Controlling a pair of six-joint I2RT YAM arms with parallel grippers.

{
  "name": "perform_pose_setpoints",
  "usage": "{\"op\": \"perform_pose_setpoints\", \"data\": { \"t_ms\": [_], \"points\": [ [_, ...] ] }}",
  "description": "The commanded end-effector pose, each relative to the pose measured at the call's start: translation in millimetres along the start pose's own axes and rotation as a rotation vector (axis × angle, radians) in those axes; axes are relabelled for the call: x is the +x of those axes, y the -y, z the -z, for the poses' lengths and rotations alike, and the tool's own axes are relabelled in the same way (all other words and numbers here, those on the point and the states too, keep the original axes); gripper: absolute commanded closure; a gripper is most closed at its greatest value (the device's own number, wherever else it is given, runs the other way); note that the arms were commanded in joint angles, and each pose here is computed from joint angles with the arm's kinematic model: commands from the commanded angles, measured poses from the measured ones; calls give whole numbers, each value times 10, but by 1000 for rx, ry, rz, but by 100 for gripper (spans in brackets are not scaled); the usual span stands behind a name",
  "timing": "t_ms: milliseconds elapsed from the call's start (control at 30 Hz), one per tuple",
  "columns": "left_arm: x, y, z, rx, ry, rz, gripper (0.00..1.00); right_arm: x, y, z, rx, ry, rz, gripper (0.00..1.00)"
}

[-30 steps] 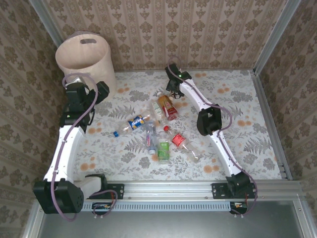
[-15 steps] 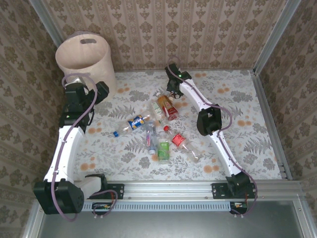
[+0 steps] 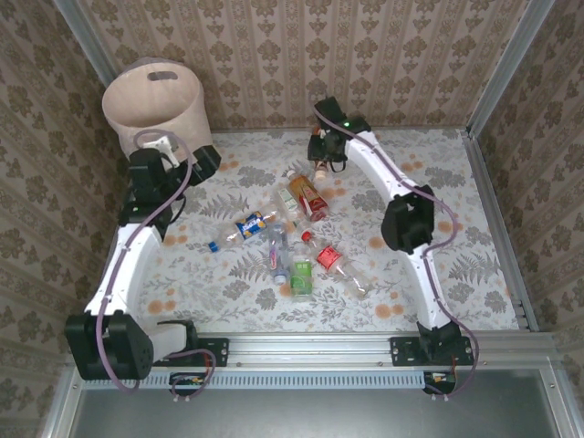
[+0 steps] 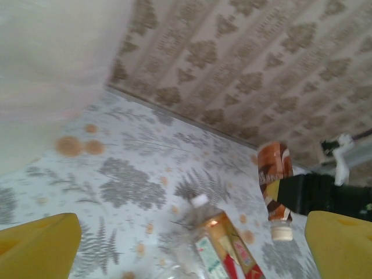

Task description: Put the plastic bottles in the bin

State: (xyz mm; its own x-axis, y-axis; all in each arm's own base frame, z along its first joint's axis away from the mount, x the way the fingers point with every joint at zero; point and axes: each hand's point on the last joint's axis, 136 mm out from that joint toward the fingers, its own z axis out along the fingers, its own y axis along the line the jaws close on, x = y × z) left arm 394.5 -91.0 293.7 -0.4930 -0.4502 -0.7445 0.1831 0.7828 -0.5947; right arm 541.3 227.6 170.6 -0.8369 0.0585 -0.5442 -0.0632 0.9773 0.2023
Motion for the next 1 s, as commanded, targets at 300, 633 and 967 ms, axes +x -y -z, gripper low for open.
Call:
{"op": "perform_pose_setpoints", "data": {
  "t_ms": [300,633,967],
  "points": [
    [173,1155,-347,529,-163,-32,0,-4,-1100,1235,-534,372,264,58],
    [344,1131,-531,372,-228,-80,0,383,-1571,1475,-715,435,450,58],
    [439,1107,-674,330,-285,-72,4,477,-1766,1572,-797,448,492,57]
  ]
}}
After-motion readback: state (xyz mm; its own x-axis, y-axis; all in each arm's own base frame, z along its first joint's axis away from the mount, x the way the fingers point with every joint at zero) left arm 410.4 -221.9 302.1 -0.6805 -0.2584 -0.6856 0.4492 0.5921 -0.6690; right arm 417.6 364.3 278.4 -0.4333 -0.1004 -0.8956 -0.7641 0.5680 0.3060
